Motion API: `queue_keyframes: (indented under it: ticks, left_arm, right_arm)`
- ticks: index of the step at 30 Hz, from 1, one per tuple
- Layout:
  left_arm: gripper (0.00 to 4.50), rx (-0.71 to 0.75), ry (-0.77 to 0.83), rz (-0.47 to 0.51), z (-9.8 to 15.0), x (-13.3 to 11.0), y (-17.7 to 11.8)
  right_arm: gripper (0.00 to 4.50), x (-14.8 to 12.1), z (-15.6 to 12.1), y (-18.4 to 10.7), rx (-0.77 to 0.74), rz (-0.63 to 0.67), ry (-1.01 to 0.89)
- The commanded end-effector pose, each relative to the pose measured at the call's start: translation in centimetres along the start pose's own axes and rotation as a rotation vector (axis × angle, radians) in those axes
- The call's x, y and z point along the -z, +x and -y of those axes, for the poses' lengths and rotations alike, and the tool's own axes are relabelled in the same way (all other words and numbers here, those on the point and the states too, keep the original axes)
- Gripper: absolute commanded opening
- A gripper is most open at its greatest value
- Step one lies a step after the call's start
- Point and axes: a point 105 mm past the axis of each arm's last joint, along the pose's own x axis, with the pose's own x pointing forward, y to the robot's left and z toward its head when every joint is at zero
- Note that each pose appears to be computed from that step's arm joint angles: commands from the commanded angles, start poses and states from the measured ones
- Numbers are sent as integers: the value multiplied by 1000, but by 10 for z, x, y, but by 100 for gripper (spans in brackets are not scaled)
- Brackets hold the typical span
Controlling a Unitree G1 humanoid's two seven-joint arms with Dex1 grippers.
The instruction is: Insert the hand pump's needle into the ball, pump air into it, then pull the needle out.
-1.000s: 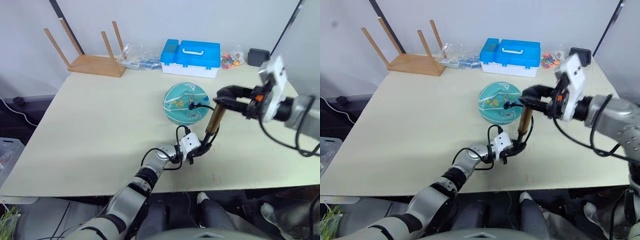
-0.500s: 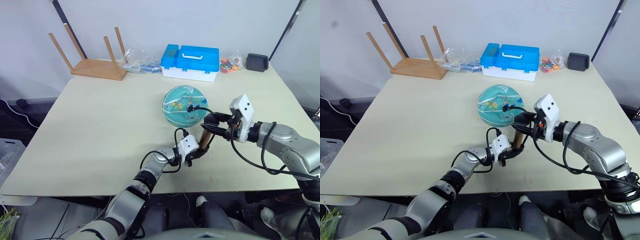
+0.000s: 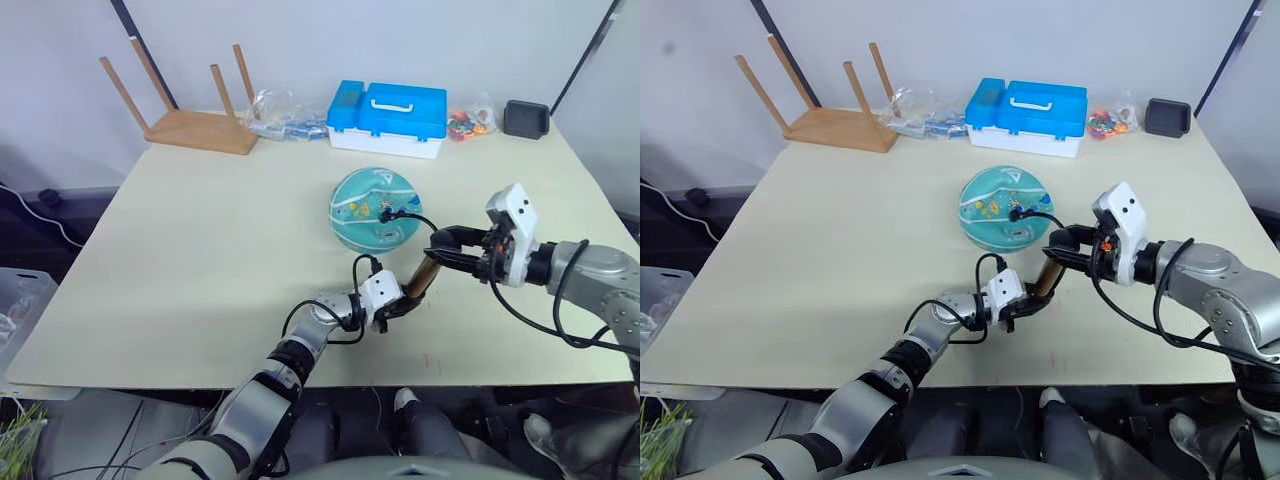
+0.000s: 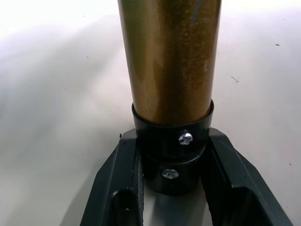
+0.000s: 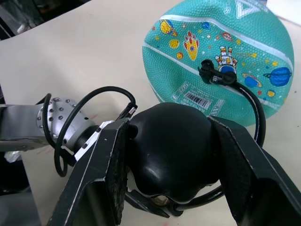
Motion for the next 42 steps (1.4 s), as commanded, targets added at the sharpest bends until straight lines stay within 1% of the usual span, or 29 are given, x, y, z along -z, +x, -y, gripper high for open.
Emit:
queue_keyframes:
  ticks: [1, 3, 6, 10, 18, 24, 26, 27, 32, 35, 37, 39, 42]
  left_arm:
    - [112, 88, -44, -80, 21, 23, -2]
    - [112, 102, -45, -73, 23, 21, 0]
    - [112, 150, -42, -67, 29, 19, 1]
    - [112, 171, -44, -63, 31, 18, 1]
    - [112, 173, -27, -28, 26, 7, 4]
    - [112, 167, -25, -40, 23, 7, 4]
    - [112, 167, -22, -58, 23, 9, 4]
    - [112, 168, -22, -73, 23, 12, 3]
    - [112, 169, -29, -125, 26, 25, -1]
    - [112, 171, -31, -135, 27, 29, -3]
    - [112, 170, -33, -137, 28, 31, -5]
    - [112, 168, -33, -139, 27, 31, -6]
    - [112, 160, -35, -142, 25, 32, -6]
  right_arm:
    - [205, -24, 9, -17, 95, 46, -64]
    - [205, -25, 9, -18, 99, 45, -63]
    - [205, -34, 10, -24, 115, 61, -73]
    - [205, -43, 9, -31, 127, 78, -80]
    - [205, -39, 5, -31, 130, 55, -82]
    - [205, -45, 9, -43, 166, 65, -103]
    - [205, -51, 11, -51, 180, 80, -112]
    - [205, -59, 12, -57, 189, 100, -117]
    - [205, -104, 8, -87, 211, 217, -155]
    - [205, -114, 6, -93, 219, 229, -162]
    - [205, -113, 7, -91, 226, 202, -168]
    - [205, -104, 8, -83, 224, 163, -159]
    - [205, -69, 11, -60, 204, 73, -97]
